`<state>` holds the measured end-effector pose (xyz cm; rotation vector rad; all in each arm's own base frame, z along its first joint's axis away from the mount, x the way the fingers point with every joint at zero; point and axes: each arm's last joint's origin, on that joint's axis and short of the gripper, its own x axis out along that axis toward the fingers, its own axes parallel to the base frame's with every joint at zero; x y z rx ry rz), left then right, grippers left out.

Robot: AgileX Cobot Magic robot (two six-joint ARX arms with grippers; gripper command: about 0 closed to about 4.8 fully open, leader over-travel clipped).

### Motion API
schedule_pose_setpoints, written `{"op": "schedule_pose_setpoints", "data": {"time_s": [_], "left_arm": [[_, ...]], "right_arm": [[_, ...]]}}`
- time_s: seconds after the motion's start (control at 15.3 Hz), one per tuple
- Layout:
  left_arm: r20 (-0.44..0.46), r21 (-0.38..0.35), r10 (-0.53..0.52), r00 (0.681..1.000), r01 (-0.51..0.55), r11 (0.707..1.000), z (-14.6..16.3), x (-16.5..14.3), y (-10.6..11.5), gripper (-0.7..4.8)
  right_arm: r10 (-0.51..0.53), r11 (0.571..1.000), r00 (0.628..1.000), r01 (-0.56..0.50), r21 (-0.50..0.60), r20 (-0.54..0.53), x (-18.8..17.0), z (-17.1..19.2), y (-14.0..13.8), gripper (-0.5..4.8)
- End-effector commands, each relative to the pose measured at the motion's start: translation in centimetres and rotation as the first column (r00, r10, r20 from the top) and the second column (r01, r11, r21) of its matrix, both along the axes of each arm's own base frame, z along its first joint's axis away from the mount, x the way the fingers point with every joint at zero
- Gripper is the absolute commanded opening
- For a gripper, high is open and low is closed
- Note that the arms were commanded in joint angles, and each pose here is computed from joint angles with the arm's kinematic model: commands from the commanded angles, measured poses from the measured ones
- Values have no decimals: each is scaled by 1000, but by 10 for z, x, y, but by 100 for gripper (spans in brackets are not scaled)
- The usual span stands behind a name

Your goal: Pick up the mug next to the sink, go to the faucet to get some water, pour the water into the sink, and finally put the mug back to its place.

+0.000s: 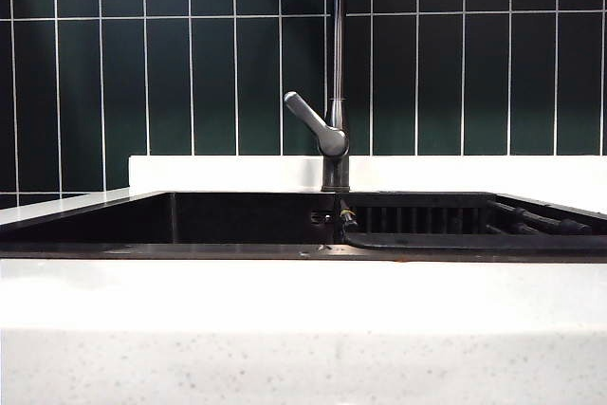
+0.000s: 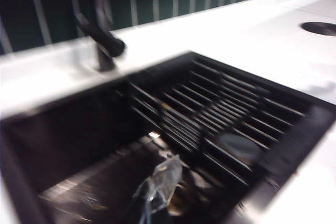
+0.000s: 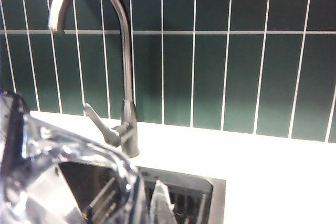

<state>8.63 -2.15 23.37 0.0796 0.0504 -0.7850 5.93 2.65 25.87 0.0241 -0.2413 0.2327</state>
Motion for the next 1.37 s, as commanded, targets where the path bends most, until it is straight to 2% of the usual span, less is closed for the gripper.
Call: {"op": "schedule_pose_setpoints", "data": {"time_s": [0.07, 0.13, 0.39, 0.59, 0.78, 0.98, 1.05, 1.18, 1.24, 1.37], "left_arm": [[131, -78, 54, 990, -44, 996, -17, -9, 1, -3], [140, -92, 102, 985, -89, 992, -21, -9, 2, -3], [70, -86, 120, 990, -114, 990, -43, -2, 1, -3], [43, -75, 129, 991, -125, 989, -67, 5, 1, -3], [118, -72, 114, 986, -106, 992, -62, 4, 0, -3], [130, -69, 112, 985, -104, 992, -61, 4, -1, -3], [133, -67, 112, 985, -104, 992, -61, 4, -1, -3], [133, -67, 112, 985, -104, 992, -61, 4, -1, -3], [133, -67, 112, 985, -104, 992, -61, 4, -1, -3], [133, -67, 111, 985, -102, 992, -61, 4, -1, -3]], "right_arm": [[-5, 1000, 1000, 6, -19, 25, -1, 3, -1, -6], [-5, 1000, 1000, 6, -21, 23, -1, 3, -1, -6], [-13, 998, 999, 11, -66, -37, 1, -4, 0, -6], [-136, 990, 989, 132, -54, -63, 6, -15, 0, -6], [-182, 983, 982, 180, -38, -57, 12, -28, 2, -6], [-260, 965, 963, 257, -52, -73, 16, -40, 2, -6], [-295, 955, 953, 290, -66, -72, 17, -43, 2, -6], [-404, 914, 913, 405, 2, -44, 20, -50, 0, -6], [-425, 905, 905, 425, 21, -35, 22, -55, -1, -6], [-395, 919, 917, 395, 0, -51, 28, -69, -2, -6]]}}
